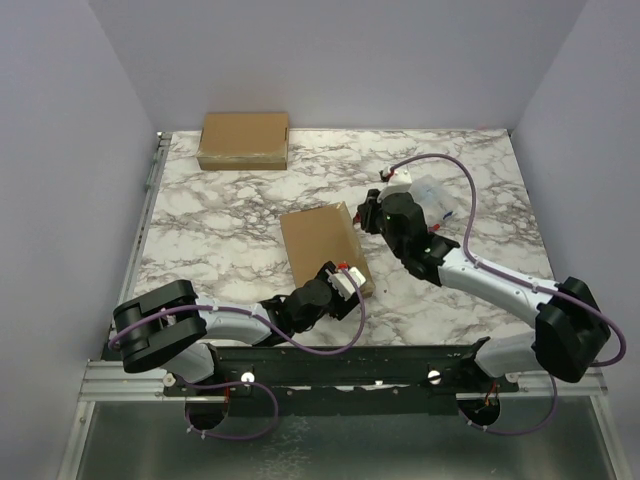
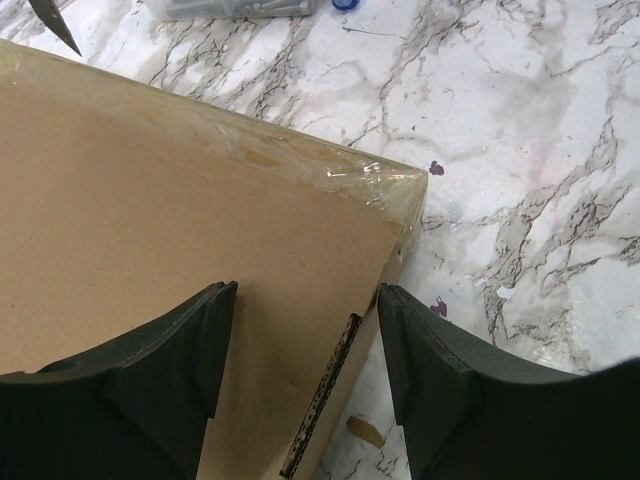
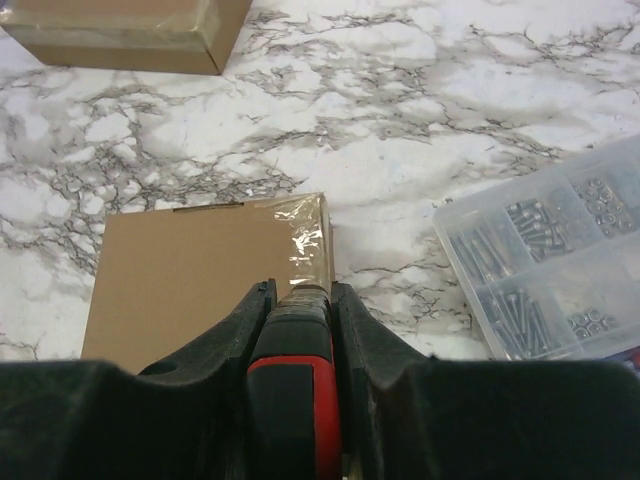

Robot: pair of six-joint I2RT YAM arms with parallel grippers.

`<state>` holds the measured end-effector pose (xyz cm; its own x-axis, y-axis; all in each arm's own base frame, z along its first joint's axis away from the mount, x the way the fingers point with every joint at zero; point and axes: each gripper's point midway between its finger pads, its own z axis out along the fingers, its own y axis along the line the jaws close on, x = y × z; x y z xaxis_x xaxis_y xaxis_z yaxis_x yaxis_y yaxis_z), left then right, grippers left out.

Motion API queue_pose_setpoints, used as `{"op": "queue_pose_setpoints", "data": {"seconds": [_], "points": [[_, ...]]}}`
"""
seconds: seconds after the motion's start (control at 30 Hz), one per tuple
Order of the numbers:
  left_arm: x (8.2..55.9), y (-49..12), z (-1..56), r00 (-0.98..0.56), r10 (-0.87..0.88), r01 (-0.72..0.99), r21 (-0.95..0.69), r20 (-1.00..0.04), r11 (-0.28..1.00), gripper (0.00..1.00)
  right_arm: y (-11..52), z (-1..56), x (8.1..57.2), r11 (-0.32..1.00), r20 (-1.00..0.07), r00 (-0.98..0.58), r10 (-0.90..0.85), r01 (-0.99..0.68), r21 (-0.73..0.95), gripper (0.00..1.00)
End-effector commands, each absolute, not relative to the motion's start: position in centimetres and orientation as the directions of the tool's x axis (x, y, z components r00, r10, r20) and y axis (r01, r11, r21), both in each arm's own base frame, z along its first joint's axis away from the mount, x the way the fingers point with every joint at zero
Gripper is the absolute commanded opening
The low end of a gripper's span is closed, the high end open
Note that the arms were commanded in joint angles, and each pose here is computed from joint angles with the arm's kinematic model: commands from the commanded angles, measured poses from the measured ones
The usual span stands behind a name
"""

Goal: Unpack the express box
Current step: Cut the express box at the center of the board.

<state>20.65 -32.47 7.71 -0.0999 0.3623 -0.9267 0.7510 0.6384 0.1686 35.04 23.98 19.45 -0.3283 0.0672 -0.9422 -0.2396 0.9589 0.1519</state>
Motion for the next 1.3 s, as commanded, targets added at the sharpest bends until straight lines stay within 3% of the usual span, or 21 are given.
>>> {"op": "queue_pose_setpoints", "data": {"seconds": [0.0,1.27], "points": [[20.1,-31.3,6.0,-0.141,0.398,0.754,0.163,-0.906,0.637,0.65,24.8,19.6,35.7,0.957,-0.95,-0.307,0.047,-0.258,0.131,0.0],[20.1,-31.2,5.7,-0.148,0.396,0.752,0.157,-0.906,0.64,0.65,24.9,18.3,35.7,0.957,-0.95,-0.312,0.02,-0.268,0.108,0.0]]}}
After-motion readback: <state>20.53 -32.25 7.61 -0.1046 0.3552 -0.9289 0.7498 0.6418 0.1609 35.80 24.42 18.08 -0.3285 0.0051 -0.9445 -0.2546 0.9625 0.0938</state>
